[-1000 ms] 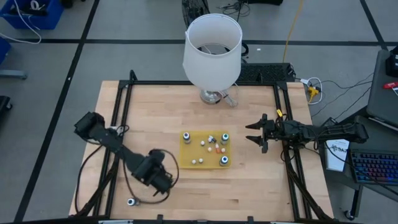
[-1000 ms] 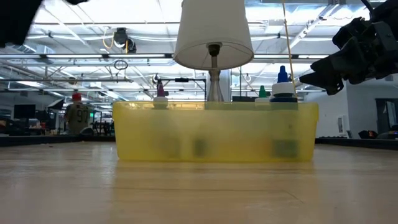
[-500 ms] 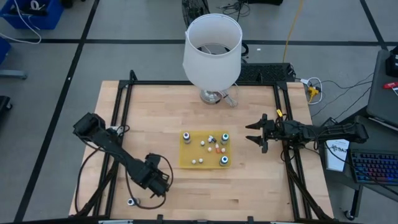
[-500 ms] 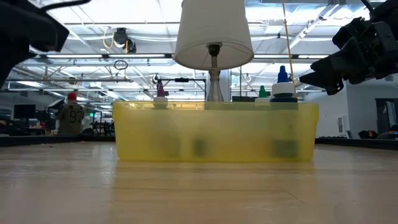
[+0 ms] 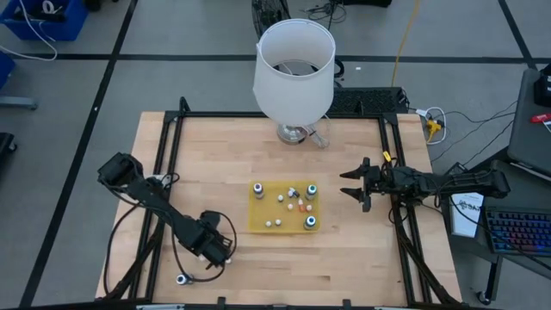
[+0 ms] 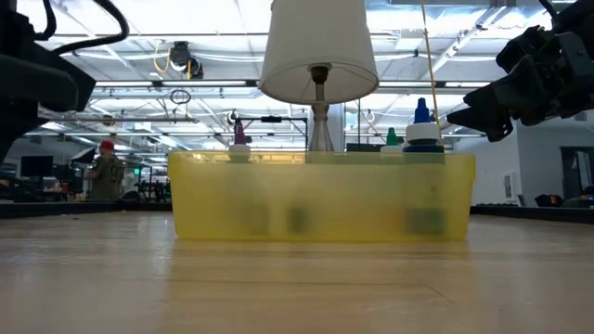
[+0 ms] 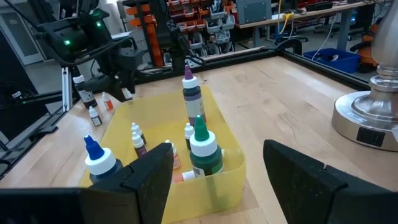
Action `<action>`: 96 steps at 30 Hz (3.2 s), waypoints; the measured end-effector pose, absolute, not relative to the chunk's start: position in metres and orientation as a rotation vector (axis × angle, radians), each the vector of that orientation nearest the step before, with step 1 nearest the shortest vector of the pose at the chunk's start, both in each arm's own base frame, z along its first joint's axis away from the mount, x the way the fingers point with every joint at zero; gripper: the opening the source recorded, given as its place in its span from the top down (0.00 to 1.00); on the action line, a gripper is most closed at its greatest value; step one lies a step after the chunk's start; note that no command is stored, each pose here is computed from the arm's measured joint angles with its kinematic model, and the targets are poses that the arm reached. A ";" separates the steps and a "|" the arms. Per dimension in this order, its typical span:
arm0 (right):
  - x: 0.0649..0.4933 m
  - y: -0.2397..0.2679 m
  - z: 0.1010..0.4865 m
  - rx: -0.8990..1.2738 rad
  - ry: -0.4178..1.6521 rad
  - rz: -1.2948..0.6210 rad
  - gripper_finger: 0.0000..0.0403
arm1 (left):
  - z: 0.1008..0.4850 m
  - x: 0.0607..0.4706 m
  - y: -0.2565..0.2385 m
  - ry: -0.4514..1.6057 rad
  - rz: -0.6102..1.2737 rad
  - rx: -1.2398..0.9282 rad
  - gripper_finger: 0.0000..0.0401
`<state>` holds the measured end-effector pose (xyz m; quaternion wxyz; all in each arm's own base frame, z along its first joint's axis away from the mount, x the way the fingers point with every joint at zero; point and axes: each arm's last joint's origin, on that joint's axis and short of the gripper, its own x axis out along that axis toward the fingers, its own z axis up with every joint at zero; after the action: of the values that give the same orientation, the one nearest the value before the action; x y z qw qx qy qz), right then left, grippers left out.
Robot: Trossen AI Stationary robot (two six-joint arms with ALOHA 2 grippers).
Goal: Pick & Place food coloring
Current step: Put the orange food coloring bottle into the yellow bin
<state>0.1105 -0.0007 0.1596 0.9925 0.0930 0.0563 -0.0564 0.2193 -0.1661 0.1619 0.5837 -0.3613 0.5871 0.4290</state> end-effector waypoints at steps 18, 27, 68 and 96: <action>0.110 -0.001 0.160 0.187 0.113 -0.113 0.41 | 0.160 0.218 -0.166 1.402 0.998 -0.850 0.44; 0.110 -0.001 0.160 0.187 0.113 -0.113 0.41 | 0.160 0.218 -0.166 1.407 0.994 -0.850 0.73; 0.111 -0.001 0.159 0.186 0.116 -0.113 0.41 | 0.244 0.363 -0.076 1.198 0.574 -0.651 0.85; 0.111 -0.001 0.159 0.186 0.117 -0.113 0.41 | 0.165 0.403 -0.065 1.286 0.560 -0.650 0.59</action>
<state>0.1107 -0.0007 0.1592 0.9924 0.0929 0.0583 -0.0566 0.4034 -0.0648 0.1655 0.7159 -0.2935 0.5809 0.2528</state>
